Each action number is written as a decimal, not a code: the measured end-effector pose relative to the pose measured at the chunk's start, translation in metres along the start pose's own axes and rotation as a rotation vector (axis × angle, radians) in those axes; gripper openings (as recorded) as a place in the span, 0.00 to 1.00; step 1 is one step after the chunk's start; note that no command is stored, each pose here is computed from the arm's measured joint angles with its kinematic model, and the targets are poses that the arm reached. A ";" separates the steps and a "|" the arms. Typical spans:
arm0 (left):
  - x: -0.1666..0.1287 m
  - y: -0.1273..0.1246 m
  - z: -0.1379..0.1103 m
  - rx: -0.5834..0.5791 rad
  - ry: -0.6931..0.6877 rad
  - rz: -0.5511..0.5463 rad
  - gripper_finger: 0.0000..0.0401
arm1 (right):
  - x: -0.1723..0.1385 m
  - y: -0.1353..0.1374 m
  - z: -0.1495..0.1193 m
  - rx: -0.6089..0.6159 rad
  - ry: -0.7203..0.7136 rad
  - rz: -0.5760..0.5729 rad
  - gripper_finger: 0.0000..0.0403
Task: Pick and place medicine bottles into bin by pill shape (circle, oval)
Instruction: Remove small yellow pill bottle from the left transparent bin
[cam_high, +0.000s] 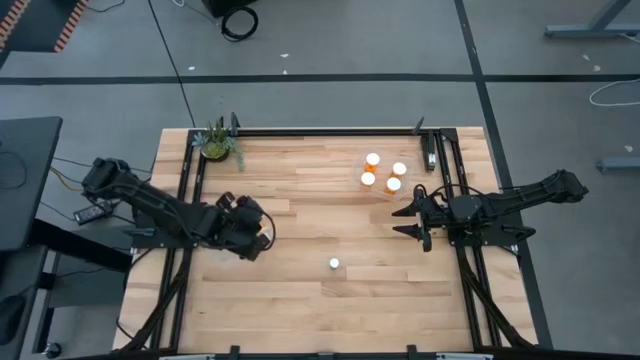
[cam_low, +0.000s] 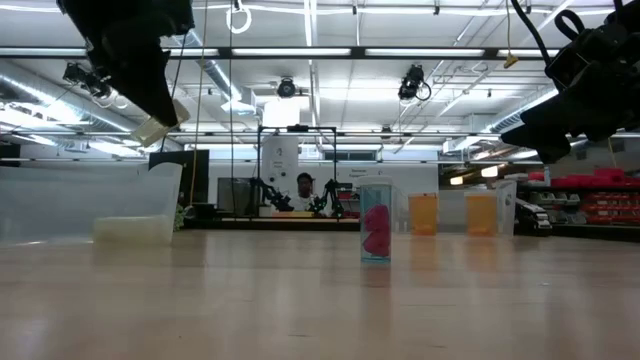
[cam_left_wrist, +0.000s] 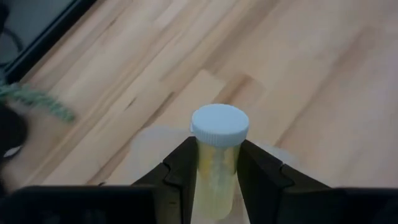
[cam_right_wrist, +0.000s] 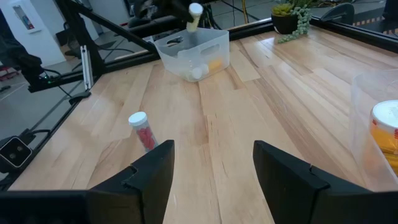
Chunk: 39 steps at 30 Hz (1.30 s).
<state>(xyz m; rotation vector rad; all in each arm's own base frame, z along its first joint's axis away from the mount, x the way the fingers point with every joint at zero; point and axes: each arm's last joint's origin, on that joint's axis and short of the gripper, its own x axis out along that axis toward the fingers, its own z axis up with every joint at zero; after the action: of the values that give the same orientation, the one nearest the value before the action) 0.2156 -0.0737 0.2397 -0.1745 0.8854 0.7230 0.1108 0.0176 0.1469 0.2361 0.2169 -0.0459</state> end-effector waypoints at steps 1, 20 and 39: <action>-0.001 -0.002 -0.001 0.006 -0.006 -0.012 0.27 | 0.000 0.000 0.000 0.000 0.000 0.000 0.56; -0.037 -0.043 -0.019 0.280 -0.188 -0.318 0.30 | 0.000 0.001 0.010 0.043 -0.111 -0.015 0.56; -0.040 -0.057 0.033 0.404 -0.579 -0.344 0.30 | 0.027 0.021 0.071 0.128 -0.187 -0.054 0.56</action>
<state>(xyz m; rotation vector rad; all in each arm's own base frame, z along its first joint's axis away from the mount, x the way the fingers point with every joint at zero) 0.2571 -0.1226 0.2827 0.2330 0.4126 0.2353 0.1531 0.0212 0.2129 0.3518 0.0340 -0.1350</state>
